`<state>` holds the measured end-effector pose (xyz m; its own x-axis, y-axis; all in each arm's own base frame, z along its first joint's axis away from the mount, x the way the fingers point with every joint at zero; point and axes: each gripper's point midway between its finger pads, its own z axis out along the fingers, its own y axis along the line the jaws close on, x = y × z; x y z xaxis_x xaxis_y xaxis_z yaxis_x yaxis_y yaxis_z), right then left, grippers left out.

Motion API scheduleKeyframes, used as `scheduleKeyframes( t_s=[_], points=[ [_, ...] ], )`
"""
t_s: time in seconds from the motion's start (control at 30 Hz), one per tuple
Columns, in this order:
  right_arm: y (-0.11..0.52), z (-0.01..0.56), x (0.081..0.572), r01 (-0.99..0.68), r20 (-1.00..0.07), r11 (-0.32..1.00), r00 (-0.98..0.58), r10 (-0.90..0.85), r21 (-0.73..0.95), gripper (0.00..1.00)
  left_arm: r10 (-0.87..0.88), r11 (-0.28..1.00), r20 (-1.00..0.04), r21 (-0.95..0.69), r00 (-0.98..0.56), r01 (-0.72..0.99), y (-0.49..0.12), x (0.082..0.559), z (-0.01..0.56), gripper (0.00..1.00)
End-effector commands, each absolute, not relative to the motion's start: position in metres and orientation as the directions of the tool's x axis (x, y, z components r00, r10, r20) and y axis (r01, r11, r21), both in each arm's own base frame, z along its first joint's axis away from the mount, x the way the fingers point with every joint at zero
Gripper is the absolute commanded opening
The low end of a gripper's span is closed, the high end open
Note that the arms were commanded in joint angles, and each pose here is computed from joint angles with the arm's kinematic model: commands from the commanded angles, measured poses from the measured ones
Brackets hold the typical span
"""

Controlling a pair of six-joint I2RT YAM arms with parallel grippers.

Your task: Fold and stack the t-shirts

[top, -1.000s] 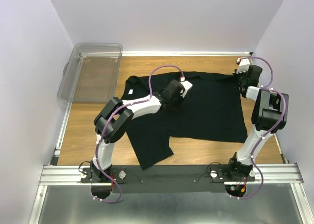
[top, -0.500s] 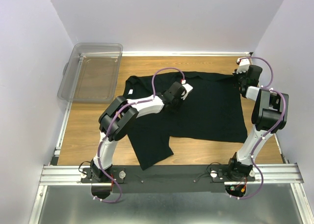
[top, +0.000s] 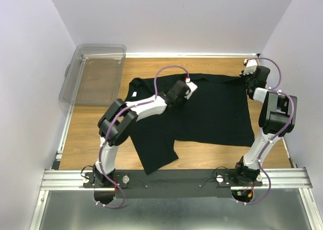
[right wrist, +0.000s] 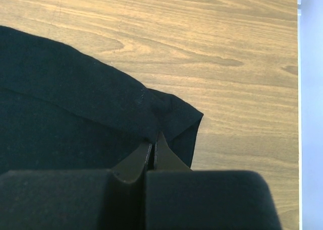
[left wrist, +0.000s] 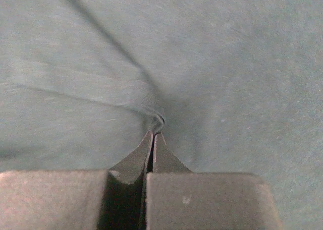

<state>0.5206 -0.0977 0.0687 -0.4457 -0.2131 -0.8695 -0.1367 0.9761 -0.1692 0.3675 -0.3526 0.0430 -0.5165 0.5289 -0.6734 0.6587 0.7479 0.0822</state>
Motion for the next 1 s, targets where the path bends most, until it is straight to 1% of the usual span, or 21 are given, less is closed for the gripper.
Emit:
scheduleKeyframes(
  t_s=[0.0,0.07,0.13,0.2,0.23,0.33,0.37,0.5,0.53,0.6,0.7,0.8,0.97],
  points=[
    [-0.101,0.107,0.532,-0.130,-0.900,0.976,-0.383,-0.210,-0.173,0.01,0.464,0.807,-0.783,0.181,-0.414,0.562,-0.318,0.419,0.134,0.00],
    [-0.102,0.126,0.539,-0.123,-0.912,0.976,-0.351,-0.211,-0.179,0.01,0.439,0.831,-0.809,0.201,-0.390,0.518,-0.294,0.447,0.162,0.00],
    [-0.102,0.135,0.542,-0.119,-0.918,0.978,-0.341,-0.202,-0.171,0.01,0.407,0.843,-0.838,0.191,-0.363,0.504,-0.286,0.469,0.188,0.00],
    [-0.103,0.150,0.549,-0.109,-0.928,0.979,-0.314,-0.199,-0.173,0.00,0.383,0.862,-0.850,0.189,-0.361,0.471,-0.264,0.491,0.201,0.00],
    [-0.103,0.153,0.550,-0.105,-0.931,0.981,-0.311,-0.191,-0.166,0.01,0.367,0.863,-0.868,0.184,-0.334,0.470,-0.262,0.501,0.217,0.00],
    [-0.106,0.168,0.557,-0.090,-0.940,0.981,-0.283,-0.188,-0.170,0.00,0.362,0.880,-0.875,0.207,-0.322,0.428,-0.243,0.528,0.228,0.00],
    [-0.107,0.167,0.559,-0.083,-0.940,0.982,-0.286,-0.185,-0.168,0.01,0.345,0.892,-0.889,0.209,-0.303,0.401,-0.233,0.540,0.243,0.00],
    [-0.112,0.174,0.564,-0.063,-0.943,0.982,-0.275,-0.189,-0.178,0.00,0.349,0.905,-0.896,0.245,-0.275,0.348,-0.216,0.563,0.257,0.00],
    [-0.113,0.171,0.565,-0.057,-0.942,0.983,-0.280,-0.184,-0.175,0.00,0.339,0.912,-0.908,0.253,-0.247,0.323,-0.210,0.571,0.273,0.00],
    [-0.115,0.171,0.567,-0.047,-0.942,0.983,-0.281,-0.181,-0.175,0.01,0.341,0.913,-0.915,0.269,-0.214,0.307,-0.208,0.582,0.282,0.00],
    [-0.118,0.171,0.570,-0.027,-0.946,0.986,-0.281,-0.163,-0.162,0.00,0.349,0.913,-0.928,0.306,-0.128,0.270,-0.207,0.597,0.310,0.00],
    [-0.119,0.172,0.573,-0.018,-0.949,0.989,-0.278,-0.147,-0.147,0.01,0.380,0.903,-0.920,0.348,-0.093,0.252,-0.209,0.611,0.309,0.00],
    [-0.124,0.175,0.579,0.018,-0.958,0.992,-0.263,-0.112,-0.121,0.01,0.419,0.905,-0.905,0.410,-0.071,0.117,-0.193,0.633,0.303,0.00]
  ],
)
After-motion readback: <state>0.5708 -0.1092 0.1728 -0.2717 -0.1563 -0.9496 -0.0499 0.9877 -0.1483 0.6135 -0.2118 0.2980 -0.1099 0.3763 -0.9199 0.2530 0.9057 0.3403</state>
